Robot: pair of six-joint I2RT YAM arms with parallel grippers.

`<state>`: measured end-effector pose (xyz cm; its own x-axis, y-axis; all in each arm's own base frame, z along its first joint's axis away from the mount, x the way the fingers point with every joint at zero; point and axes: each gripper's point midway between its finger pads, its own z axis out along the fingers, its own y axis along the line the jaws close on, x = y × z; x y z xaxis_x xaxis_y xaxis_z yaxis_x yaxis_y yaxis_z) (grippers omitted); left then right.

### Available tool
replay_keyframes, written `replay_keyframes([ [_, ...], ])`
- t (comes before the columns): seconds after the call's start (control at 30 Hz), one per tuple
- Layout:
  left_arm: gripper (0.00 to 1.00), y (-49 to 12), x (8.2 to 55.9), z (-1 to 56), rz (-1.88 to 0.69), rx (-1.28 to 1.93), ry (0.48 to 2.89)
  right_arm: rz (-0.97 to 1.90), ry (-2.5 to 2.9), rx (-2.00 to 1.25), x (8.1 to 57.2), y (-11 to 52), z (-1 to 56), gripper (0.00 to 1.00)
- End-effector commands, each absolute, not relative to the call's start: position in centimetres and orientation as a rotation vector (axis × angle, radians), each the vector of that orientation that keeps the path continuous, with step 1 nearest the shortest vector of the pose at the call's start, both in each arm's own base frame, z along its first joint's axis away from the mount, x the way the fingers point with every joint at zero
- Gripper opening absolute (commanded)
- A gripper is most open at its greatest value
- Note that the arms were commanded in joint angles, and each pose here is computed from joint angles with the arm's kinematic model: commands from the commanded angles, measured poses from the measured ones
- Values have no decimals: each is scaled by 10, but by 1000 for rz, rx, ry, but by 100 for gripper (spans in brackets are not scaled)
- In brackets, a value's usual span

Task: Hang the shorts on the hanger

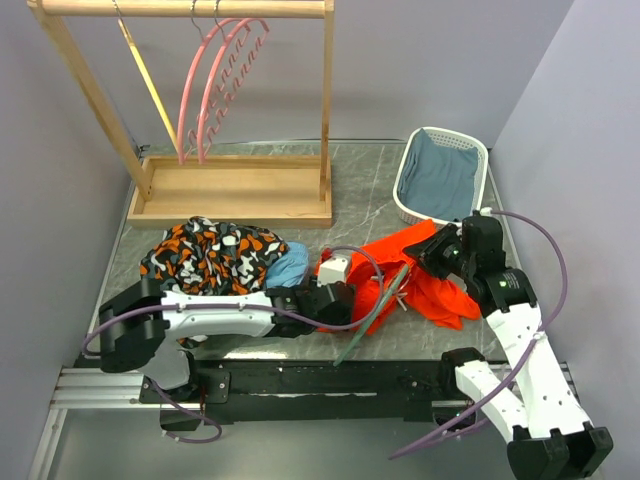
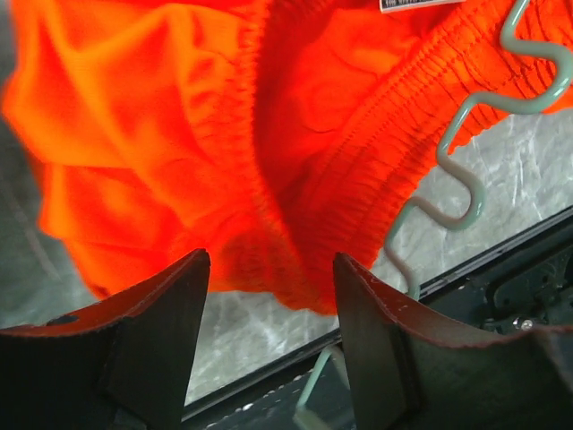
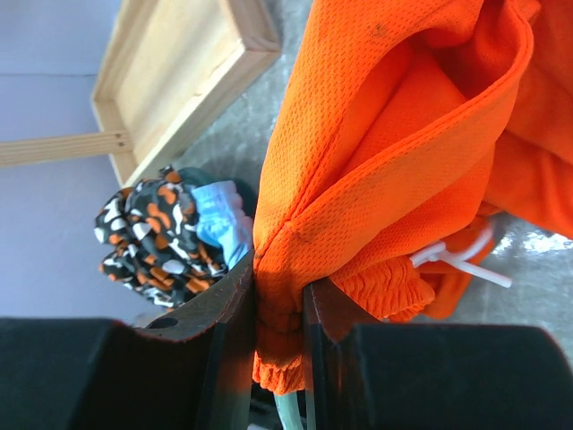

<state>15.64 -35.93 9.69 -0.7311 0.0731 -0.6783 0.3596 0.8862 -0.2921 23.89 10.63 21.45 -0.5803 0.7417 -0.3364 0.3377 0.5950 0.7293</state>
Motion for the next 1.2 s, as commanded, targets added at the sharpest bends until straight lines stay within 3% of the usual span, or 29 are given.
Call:
replay_keyframes([
  [0.0,64,-392,161,106,-668,257,2367,938,2070,787,245,116,245,0],
  [0.07,62,-392,167,100,-665,238,2375,937,2062,783,244,115,247,0],
  [0.17,44,-387,169,90,-646,194,2389,927,2054,784,243,113,249,0],
  [0.2,25,-384,169,90,-649,157,2388,922,2046,788,244,112,252,0],
  [0.27,5,-370,164,84,-663,102,2398,915,2013,786,247,109,266,0],
  [0.3,2,-366,161,83,-678,89,2402,917,2002,781,249,109,273,0],
  [0.7,1,-322,128,51,-736,-40,2434,1026,1831,846,299,97,364,0],
  [1.17,1,-304,114,80,-740,49,2416,845,1694,1021,325,46,369,0],
])
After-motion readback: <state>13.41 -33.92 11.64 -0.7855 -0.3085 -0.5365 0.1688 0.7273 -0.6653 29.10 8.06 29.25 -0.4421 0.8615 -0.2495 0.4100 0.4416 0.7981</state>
